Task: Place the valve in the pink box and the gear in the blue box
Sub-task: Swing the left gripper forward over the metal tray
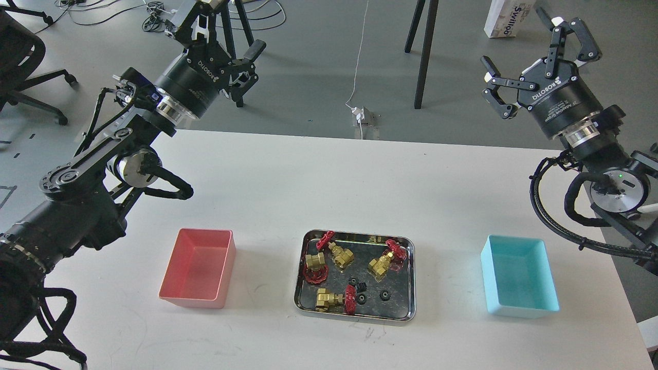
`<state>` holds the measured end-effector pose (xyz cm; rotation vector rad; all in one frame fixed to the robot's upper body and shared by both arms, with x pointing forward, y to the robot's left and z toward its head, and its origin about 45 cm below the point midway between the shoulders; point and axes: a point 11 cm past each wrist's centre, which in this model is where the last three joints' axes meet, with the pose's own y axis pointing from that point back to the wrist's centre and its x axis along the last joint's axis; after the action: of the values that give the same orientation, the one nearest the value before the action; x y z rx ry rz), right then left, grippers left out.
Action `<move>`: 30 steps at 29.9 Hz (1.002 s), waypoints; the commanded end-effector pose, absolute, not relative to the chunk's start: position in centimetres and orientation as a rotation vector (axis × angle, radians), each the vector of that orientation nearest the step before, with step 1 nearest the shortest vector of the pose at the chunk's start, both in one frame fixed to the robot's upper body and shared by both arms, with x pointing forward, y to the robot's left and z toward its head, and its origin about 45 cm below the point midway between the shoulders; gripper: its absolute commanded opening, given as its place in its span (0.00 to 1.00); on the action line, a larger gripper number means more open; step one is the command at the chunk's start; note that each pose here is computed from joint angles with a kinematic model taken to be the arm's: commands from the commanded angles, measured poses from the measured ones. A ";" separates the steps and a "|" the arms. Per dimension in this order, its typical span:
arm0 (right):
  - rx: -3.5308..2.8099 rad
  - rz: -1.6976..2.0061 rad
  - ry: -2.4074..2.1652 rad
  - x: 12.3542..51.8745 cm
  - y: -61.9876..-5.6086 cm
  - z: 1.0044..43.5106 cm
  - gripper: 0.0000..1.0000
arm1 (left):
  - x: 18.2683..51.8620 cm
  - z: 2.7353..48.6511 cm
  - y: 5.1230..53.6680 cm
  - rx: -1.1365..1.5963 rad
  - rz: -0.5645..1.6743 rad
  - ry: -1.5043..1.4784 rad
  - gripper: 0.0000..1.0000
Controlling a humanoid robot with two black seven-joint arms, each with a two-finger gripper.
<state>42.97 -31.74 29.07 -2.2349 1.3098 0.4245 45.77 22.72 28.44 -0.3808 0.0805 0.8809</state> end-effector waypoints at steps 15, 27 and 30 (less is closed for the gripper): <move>-2.115 0.051 1.279 47.0 -31.3 44.7 0.99 | 44.6 28.0 21.4 -0.529 0.870 0.201 1.00; -2.090 -0.047 1.398 47.0 -33.5 46.9 0.99 | 35.5 36.8 14.8 -0.213 0.317 -0.248 0.99; -2.088 -0.042 1.416 46.9 -34.0 46.3 0.99 | 35.1 36.5 13.2 -0.005 0.244 -0.366 0.99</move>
<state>47.03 -33.51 46.80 -2.0904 1.3987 -0.0459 35.67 14.41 37.00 -0.1926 -0.2629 0.3098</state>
